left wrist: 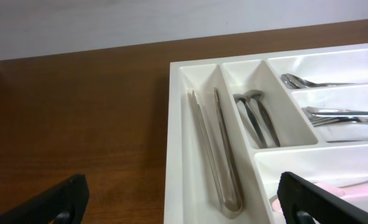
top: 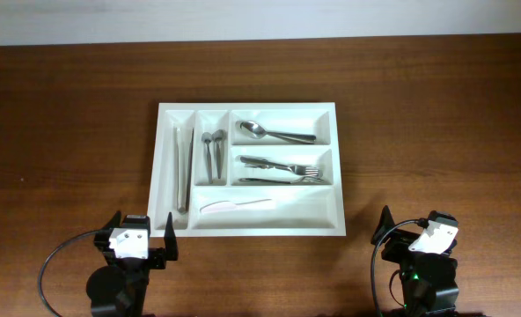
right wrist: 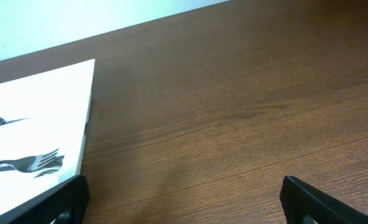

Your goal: Pack container

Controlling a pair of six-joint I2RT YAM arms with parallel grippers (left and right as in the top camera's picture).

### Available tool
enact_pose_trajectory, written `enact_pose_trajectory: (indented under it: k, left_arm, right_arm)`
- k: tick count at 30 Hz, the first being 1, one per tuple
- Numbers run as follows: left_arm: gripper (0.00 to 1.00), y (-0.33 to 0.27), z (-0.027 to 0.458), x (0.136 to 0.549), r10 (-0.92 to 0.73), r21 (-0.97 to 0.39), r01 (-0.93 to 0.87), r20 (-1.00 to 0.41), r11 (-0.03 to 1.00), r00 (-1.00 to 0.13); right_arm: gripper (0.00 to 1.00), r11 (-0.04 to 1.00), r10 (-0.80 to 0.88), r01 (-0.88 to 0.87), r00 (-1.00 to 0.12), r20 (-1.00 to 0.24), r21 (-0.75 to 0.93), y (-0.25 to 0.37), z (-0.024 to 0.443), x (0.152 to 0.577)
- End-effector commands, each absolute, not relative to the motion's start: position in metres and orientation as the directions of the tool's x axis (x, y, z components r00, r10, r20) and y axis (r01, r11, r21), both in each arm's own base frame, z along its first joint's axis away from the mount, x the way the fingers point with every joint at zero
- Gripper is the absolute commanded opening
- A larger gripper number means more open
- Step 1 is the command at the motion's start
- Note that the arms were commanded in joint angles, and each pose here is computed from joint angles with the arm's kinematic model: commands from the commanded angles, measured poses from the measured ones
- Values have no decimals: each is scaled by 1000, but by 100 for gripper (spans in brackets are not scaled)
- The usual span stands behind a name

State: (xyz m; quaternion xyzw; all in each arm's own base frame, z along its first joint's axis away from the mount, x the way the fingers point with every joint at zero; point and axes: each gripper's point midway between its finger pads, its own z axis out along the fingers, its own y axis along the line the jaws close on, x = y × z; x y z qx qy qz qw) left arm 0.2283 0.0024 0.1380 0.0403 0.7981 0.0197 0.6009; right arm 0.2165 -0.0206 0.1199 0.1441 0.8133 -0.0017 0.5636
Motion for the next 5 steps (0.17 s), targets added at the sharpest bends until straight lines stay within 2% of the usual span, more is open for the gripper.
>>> enact_pose_trajectory:
  k: [1,5]
  left_arm:
    - [99,-1,134,229,95,82,58,-957,995,-273]
    - [99,-1,134,229,95,82,58,-957,995,-273]
  right_arm:
    - [99,954,243,251,-315,-917,167,-23,119,216]
    - [99,954,243,251,-315,-917,167,-23,119,216]
